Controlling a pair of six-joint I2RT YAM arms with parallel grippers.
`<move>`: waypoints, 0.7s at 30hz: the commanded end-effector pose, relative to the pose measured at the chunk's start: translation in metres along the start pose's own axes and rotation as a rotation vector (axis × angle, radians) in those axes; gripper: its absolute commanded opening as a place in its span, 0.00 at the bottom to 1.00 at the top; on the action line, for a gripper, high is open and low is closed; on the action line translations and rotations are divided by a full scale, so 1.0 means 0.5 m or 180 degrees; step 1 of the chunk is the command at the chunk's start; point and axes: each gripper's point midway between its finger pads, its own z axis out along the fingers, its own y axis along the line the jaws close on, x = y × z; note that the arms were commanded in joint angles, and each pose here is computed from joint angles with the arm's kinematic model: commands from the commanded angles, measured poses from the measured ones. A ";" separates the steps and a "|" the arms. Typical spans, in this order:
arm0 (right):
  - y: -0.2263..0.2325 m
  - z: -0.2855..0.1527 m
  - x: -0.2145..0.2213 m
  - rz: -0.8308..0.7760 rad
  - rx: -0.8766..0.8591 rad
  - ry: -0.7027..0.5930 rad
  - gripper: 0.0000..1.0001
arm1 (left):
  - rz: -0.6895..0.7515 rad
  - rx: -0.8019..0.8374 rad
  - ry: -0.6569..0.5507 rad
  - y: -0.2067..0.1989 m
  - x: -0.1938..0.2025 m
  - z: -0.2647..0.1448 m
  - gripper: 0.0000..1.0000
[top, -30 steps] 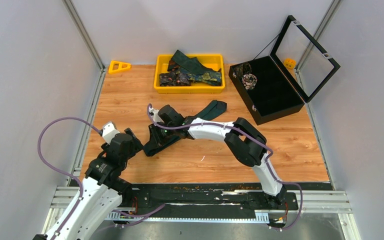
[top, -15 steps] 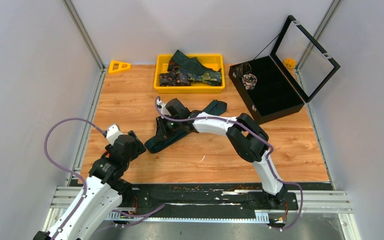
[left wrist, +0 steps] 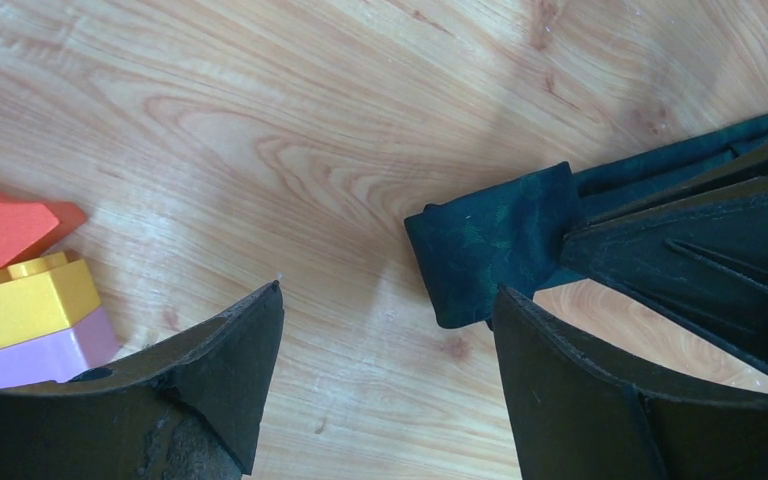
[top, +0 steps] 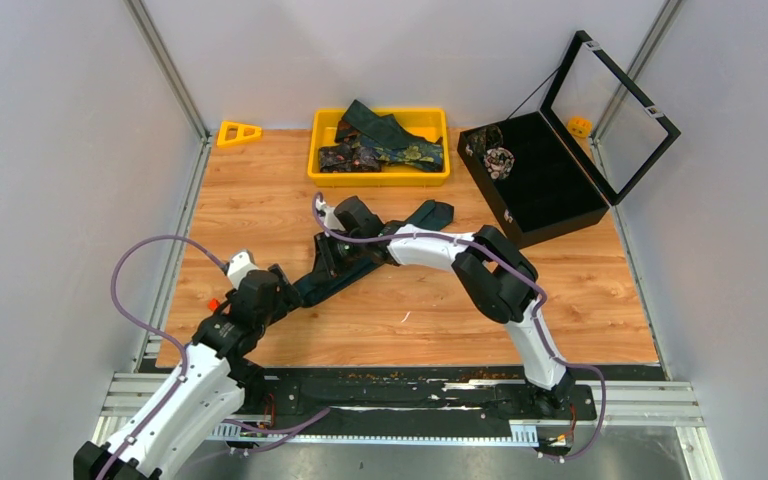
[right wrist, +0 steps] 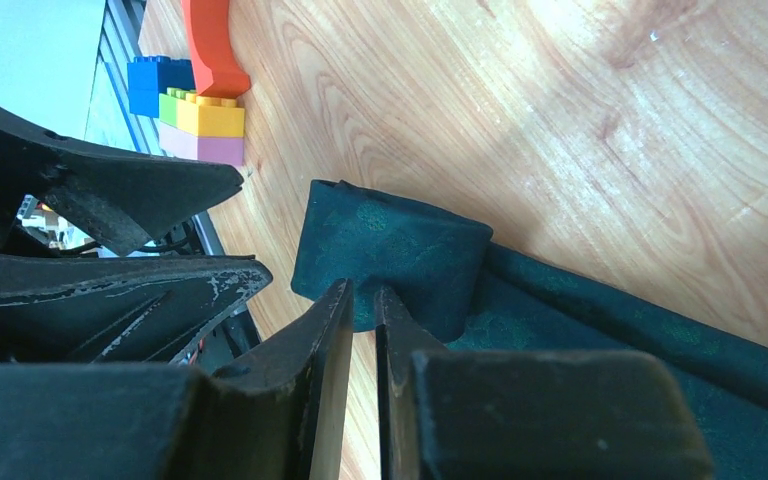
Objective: Roll the ties
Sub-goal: Roll the tie at the center of the board.
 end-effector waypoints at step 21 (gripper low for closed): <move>-0.012 -0.010 -0.015 -0.0061 -0.0071 -0.0100 0.15 | 0.0284 -0.0094 -0.0273 -0.035 -0.102 -0.009 0.80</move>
